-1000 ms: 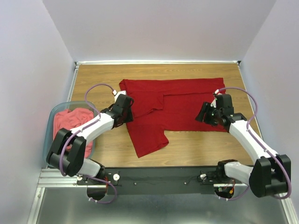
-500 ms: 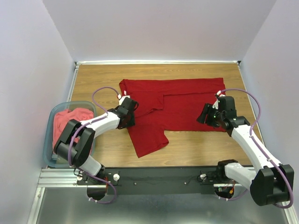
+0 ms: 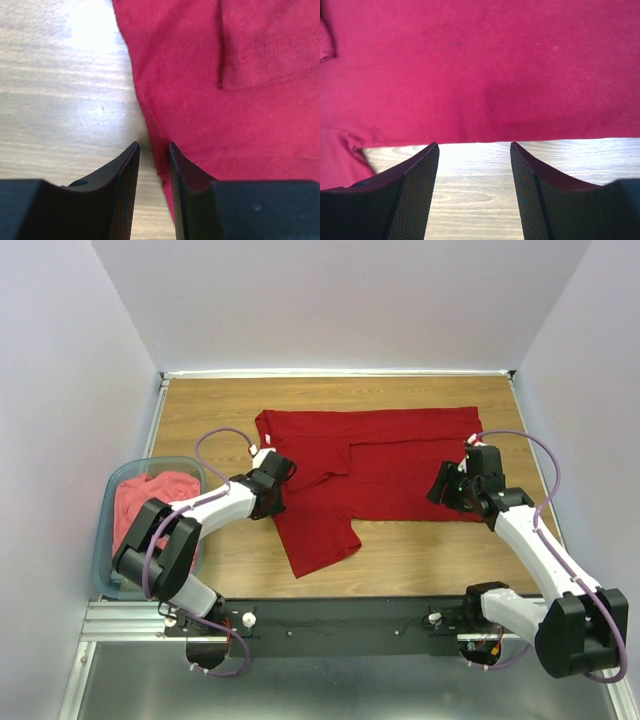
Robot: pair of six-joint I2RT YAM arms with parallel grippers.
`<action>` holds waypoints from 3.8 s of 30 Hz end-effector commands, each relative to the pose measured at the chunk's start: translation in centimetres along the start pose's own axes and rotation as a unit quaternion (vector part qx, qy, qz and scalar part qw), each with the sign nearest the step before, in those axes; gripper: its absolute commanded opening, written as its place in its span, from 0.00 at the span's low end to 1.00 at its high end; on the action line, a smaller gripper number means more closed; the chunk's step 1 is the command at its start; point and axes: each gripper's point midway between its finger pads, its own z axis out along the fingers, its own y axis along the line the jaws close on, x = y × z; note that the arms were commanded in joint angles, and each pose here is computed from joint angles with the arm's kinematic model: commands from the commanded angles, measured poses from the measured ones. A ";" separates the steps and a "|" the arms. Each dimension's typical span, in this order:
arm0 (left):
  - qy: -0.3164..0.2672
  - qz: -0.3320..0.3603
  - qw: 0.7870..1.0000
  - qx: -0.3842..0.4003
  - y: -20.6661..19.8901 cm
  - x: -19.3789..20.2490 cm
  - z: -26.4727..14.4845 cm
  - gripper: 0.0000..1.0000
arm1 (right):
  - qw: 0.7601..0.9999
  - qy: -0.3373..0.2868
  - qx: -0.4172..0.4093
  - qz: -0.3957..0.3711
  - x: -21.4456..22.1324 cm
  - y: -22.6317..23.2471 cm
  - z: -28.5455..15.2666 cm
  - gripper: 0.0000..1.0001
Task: Fold and stack the t-shirts
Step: Fold the tshirt
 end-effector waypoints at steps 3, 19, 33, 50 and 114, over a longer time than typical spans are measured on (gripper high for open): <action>-0.004 0.012 1.000 -0.012 1.0 0.5 -0.6 0.38 | 0.998 -0.006 0.054 0.010 -1.0 -1.4 0.4 0.66; 0.007 0.043 0.999 0.024 -0.8 1.6 0.0 0.29 | 0.970 0.014 0.236 0.052 -2.1 -8.1 2.7 0.71; 0.006 0.066 0.998 0.001 0.2 1.8 -0.5 0.00 | 0.926 0.051 0.300 0.224 0.8 -17.0 2.8 0.66; -0.010 0.066 0.998 0.019 -0.4 0.9 -1.1 0.00 | 0.921 0.083 0.276 0.262 2.7 -18.4 4.1 0.49; -0.077 -0.040 0.990 0.109 -0.2 -12.8 -1.4 0.00 | 0.949 -0.030 0.080 0.303 -13.4 -14.3 8.1 0.01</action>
